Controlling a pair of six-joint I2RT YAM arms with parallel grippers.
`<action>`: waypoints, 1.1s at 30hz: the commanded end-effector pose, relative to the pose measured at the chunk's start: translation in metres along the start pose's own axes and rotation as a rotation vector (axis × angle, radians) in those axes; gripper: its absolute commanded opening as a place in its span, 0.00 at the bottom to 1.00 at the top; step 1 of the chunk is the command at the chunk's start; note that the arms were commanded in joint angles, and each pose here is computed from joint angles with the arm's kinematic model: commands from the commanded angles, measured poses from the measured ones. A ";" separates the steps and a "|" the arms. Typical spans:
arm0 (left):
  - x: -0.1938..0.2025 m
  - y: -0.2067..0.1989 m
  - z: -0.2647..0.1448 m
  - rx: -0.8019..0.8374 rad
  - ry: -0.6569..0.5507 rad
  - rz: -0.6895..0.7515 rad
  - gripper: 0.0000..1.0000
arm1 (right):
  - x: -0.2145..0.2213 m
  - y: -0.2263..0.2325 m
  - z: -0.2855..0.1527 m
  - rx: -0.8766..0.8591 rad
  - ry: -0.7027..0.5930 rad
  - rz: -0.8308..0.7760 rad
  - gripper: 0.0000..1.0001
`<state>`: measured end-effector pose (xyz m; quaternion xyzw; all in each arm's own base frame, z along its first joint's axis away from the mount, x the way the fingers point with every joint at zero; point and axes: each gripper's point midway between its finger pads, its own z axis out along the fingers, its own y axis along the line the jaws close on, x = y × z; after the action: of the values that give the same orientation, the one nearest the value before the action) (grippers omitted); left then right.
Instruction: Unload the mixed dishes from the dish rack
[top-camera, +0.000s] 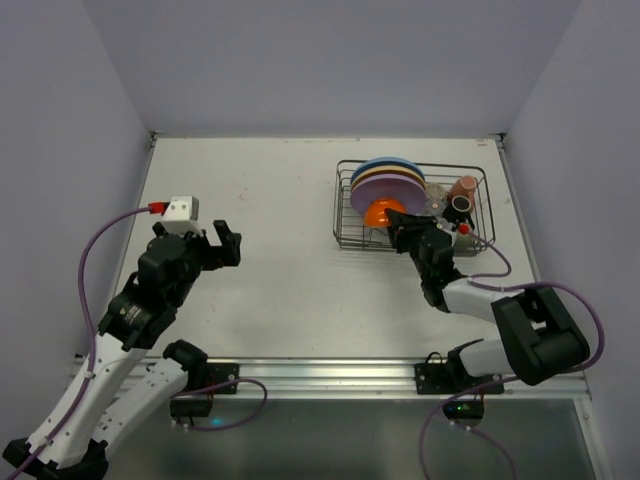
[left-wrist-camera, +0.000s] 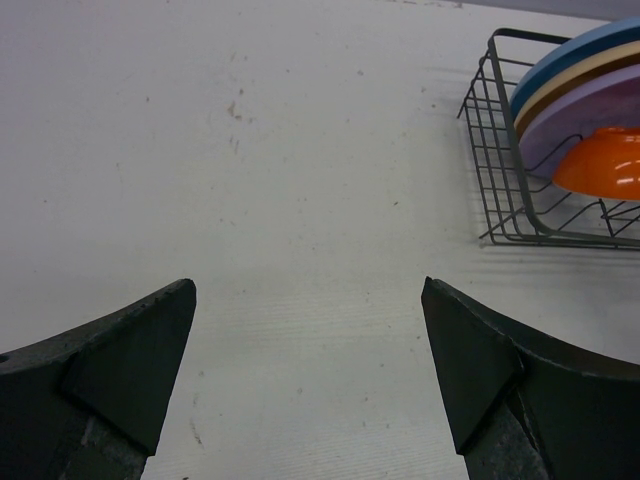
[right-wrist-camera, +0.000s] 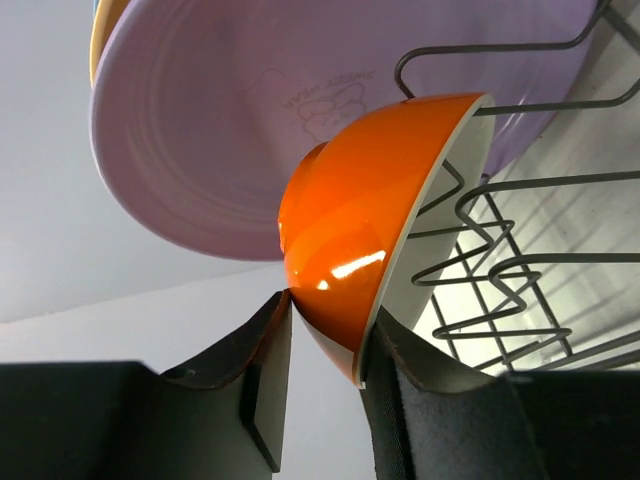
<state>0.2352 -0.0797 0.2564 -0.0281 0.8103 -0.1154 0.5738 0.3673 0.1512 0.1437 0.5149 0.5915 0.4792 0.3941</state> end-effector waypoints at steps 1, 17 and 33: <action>-0.002 -0.005 0.002 0.020 -0.013 -0.008 1.00 | -0.001 -0.022 0.003 0.048 -0.009 0.008 0.33; -0.001 -0.004 0.001 0.013 -0.012 -0.008 1.00 | 0.002 0.023 -0.005 -0.132 0.009 -0.003 0.00; -0.002 -0.004 0.000 0.012 -0.014 -0.009 1.00 | 0.009 0.039 -0.008 -0.213 0.047 -0.018 0.00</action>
<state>0.2342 -0.0825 0.2563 -0.0232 0.8106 -0.1186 0.5730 0.3680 0.1562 0.1657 0.4848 0.5583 0.5316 0.4130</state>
